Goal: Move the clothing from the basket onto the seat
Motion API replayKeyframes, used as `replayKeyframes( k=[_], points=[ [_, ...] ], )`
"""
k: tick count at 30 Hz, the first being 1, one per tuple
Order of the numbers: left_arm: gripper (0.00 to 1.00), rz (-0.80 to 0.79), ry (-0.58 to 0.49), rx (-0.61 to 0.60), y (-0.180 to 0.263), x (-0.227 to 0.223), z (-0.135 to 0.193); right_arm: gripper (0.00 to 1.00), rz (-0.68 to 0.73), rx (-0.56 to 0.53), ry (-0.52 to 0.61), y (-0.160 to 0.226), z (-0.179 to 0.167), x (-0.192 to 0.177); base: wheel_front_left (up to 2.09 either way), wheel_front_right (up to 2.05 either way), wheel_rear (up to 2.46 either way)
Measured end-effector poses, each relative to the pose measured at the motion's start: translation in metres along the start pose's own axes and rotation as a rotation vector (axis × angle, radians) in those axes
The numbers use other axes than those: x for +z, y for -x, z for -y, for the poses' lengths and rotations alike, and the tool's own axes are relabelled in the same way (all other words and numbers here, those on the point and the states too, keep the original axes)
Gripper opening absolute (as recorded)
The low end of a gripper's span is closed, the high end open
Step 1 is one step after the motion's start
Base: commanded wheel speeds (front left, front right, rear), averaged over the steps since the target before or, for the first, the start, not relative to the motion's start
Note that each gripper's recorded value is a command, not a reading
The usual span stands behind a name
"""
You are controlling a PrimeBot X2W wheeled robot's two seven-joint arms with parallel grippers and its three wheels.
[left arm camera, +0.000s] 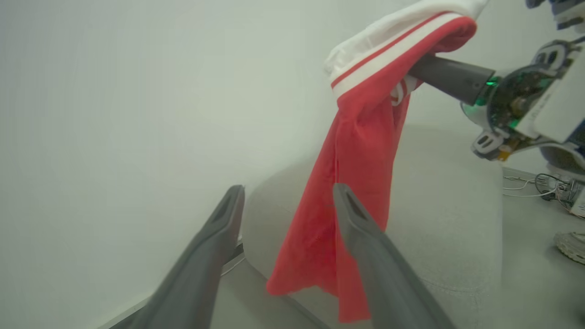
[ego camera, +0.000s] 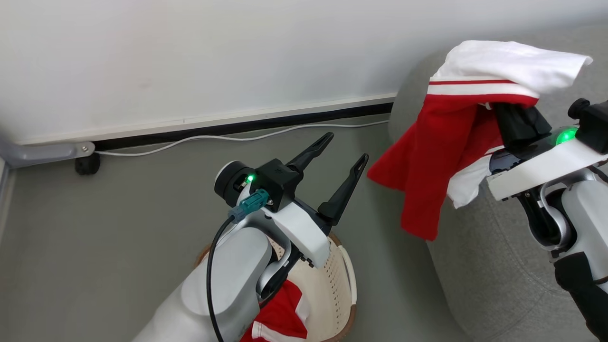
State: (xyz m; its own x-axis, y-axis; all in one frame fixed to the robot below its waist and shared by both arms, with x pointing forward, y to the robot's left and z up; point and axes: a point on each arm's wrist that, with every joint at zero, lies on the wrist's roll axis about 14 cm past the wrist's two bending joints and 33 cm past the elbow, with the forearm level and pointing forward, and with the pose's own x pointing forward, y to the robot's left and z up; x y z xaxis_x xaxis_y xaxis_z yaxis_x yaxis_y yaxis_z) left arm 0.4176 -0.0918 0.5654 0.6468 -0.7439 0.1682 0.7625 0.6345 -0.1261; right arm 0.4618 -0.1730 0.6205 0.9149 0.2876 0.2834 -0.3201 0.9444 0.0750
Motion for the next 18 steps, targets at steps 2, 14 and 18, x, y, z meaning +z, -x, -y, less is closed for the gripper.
replayKeyframes(
  k=[2,14,18],
  points=[
    [1.00,-0.007,0.005,-0.030,-0.004,-0.003,0.007,0.00,0.012,-0.028,0.020,0.007,0.011,0.008,0.00,0.00,0.00],
    [1.00,-0.049,0.048,-0.200,-0.018,-0.022,0.060,0.00,0.085,-0.187,0.102,0.056,0.061,0.057,0.00,0.00,0.00],
    [1.00,-0.060,0.058,-0.249,-0.020,-0.027,0.077,0.00,0.101,-0.235,0.130,0.076,0.073,0.070,0.00,0.00,0.00]
  ],
)
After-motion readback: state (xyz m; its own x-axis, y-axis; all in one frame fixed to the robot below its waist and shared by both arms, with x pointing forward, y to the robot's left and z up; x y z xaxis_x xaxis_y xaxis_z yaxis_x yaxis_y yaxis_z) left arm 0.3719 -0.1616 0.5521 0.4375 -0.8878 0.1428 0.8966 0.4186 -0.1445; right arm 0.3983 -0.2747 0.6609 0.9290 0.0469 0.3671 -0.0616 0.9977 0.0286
